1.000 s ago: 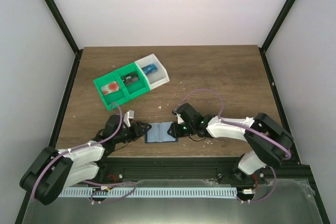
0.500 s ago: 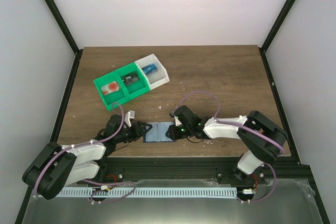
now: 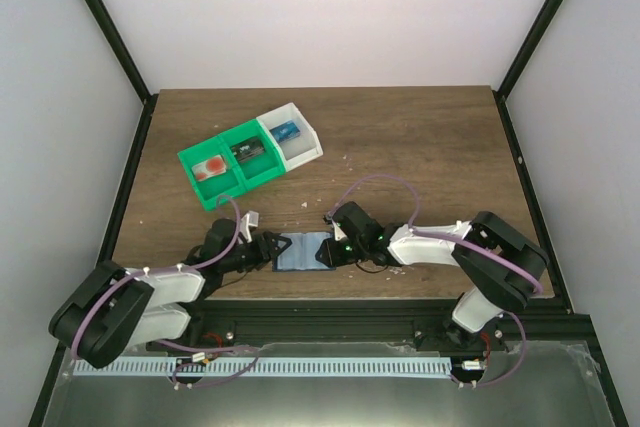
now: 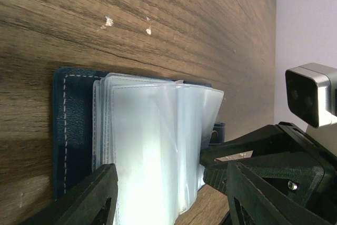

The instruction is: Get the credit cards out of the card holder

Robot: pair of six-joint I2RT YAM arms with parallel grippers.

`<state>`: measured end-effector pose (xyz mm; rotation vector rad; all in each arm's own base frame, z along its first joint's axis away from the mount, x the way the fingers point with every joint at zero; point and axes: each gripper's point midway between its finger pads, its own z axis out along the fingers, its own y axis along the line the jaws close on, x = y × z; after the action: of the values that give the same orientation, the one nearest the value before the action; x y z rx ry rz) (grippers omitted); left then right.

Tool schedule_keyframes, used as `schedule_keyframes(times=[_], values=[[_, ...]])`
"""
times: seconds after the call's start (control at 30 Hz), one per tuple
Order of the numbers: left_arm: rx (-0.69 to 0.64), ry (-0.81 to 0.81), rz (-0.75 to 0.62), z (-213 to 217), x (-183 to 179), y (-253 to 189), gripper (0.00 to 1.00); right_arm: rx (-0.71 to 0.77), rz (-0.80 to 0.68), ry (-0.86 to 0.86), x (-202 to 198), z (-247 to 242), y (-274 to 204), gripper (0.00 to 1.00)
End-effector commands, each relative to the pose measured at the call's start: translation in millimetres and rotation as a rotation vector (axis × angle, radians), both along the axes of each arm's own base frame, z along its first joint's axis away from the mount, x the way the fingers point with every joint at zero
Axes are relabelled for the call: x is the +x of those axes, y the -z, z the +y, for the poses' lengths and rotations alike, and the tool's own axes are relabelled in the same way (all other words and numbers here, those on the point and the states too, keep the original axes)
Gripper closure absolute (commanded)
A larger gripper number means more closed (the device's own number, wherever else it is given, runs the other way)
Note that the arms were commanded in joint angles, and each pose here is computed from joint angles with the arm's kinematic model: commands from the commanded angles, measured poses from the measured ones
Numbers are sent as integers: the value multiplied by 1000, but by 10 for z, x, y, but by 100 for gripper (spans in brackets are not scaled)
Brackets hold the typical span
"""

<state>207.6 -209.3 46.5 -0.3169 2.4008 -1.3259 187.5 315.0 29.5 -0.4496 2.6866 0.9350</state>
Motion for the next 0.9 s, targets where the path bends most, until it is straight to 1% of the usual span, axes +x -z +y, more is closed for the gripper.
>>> schedule_keyframes(times=[0.0,0.2,0.5,0.73,0.87], values=[[-18,18,-5,-57,-11,-12,41,-77,33,-3,-125,-155,175,78],[-40,39,-7,-147,-3,-36,41,-75,30,-3,-119,-151,171,78],[-71,86,-23,-359,-36,-184,41,-75,30,1,-122,-161,182,78],[-114,92,-39,-406,-40,-298,41,-68,24,2,-119,-158,163,78],[-70,60,-69,-338,7,-326,39,-59,20,3,-118,-154,127,78]])
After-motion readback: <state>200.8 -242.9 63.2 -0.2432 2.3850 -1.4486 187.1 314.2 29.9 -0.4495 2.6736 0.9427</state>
